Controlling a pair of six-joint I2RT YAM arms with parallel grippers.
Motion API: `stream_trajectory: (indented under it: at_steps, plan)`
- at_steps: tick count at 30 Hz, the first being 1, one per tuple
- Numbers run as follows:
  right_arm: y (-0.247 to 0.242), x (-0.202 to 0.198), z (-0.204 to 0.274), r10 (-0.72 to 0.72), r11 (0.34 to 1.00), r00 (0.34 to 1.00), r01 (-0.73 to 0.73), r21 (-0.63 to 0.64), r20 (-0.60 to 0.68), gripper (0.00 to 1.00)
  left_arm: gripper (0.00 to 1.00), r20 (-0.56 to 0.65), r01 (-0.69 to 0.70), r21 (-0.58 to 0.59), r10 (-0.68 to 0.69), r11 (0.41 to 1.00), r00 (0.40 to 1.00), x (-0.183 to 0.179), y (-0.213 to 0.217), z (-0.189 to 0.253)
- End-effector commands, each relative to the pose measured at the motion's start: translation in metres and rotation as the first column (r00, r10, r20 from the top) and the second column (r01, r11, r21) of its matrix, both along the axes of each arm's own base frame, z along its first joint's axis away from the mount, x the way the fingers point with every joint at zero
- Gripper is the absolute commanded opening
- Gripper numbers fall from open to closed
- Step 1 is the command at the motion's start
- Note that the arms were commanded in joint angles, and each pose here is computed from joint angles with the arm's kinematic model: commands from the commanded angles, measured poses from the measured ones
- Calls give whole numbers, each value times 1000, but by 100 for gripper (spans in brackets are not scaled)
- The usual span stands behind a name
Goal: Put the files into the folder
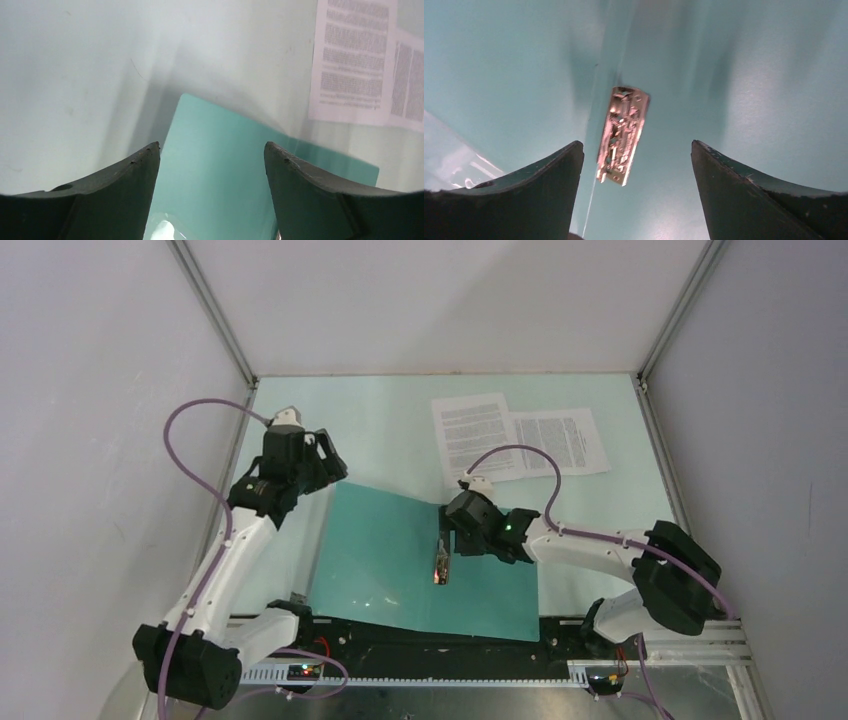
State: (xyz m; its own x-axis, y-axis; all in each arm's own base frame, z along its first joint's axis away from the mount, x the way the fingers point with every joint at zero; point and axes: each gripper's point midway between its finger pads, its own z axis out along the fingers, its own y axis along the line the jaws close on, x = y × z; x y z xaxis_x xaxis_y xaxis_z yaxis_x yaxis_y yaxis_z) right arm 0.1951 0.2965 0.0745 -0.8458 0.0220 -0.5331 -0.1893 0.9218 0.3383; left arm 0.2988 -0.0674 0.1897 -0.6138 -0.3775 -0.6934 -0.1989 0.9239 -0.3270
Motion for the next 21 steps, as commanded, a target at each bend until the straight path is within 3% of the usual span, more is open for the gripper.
stream_trajectory:
  at_steps: [1,3,11,15,21]
  plan:
    - [-24,26,0,-136,989,990,137,-62,26,81,80,107,-77,73,69,994,992,-6,22,45]
    - [-49,39,-2,-205,974,978,206,-92,26,81,79,91,1,28,-3,1000,996,-15,0,40]
    - [-113,128,46,-391,903,919,373,215,45,75,69,-68,281,-109,-289,953,955,-51,-116,-36]
    - [-149,176,58,-444,849,894,402,342,52,70,60,-128,298,-134,-314,945,941,-54,-147,-69]
    - [-182,218,31,-464,839,886,442,317,-6,64,54,-205,269,-186,-305,945,930,-60,-172,-105]
